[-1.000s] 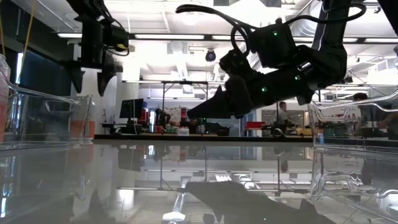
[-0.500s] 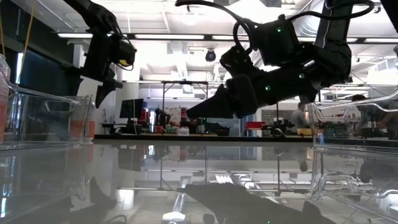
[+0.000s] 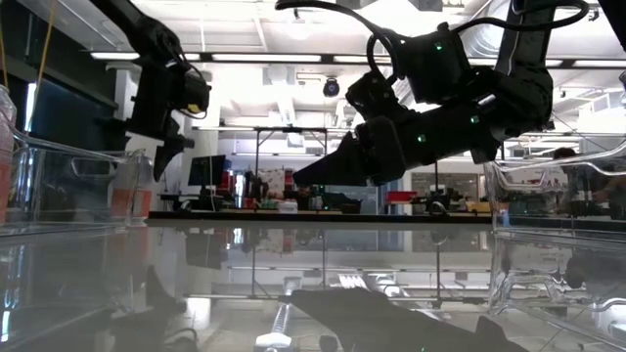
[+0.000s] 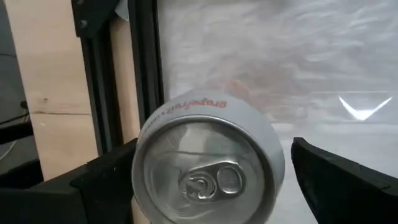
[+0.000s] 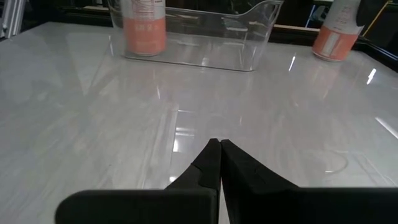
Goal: Sort soda cans
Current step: Put the orange-white soda can into the left transparent bin
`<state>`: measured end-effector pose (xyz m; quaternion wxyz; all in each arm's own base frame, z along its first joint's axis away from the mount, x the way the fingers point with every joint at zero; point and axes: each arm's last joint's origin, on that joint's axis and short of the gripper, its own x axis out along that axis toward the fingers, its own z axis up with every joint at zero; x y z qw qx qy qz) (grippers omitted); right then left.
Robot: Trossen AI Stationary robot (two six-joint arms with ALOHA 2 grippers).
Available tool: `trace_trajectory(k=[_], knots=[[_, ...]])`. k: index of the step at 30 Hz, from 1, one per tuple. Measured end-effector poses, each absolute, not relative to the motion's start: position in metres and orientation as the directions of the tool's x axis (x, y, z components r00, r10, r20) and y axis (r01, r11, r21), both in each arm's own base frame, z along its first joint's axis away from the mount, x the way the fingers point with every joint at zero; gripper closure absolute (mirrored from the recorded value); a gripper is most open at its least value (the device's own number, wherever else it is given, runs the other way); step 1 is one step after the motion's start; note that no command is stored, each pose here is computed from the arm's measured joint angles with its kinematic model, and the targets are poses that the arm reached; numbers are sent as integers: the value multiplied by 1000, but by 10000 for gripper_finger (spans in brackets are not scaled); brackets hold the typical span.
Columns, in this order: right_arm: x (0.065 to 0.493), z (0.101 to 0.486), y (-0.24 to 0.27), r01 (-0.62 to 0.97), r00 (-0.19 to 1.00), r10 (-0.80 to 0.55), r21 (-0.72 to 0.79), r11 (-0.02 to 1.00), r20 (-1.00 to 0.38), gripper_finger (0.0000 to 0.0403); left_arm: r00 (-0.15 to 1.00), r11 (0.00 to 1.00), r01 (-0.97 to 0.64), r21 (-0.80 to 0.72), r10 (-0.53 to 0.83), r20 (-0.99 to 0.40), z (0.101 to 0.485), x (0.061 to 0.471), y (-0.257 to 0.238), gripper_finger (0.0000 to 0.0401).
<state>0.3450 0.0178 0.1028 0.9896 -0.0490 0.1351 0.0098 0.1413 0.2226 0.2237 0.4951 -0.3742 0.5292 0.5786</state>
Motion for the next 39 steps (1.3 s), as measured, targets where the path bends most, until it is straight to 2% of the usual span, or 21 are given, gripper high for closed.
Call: trace_trajectory(k=[9, 15, 18, 21, 26, 34, 36, 39], knots=[[345, 103, 18, -28, 963, 8, -71, 997, -268, 403, -212, 79, -970, 230, 189, -959, 216, 141, 223, 47], [345, 103, 18, -29, 963, 9, -70, 997, -268, 403, -214, 96, -968, 233, 174, -961, 216, 141, 222, 86], [345, 103, 20, -35, 963, 15, -70, 997, -268, 403, -218, 142, -960, 242, 168, -961, 218, 141, 220, 111], [345, 103, 24, -45, 963, 24, -70, 997, -270, 403, -223, 176, -952, 252, 168, -960, 223, 142, 211, 113], [344, 102, 26, -50, 961, 28, -71, 996, -275, 403, -213, 235, -937, 258, 200, -956, 247, 145, 187, 113], [344, 102, 26, -49, 961, 28, -71, 996, -275, 403, -173, 408, -871, 274, 266, -948, 321, 167, 126, 113], [344, 102, 26, -49, 961, 27, -71, 996, -275, 403, -126, 438, -864, 250, 293, -948, 338, 176, 111, 113], [344, 102, 26, -48, 961, 27, -71, 996, -275, 403, 30, 490, -862, 128, 302, -953, 360, 188, 88, 113]])
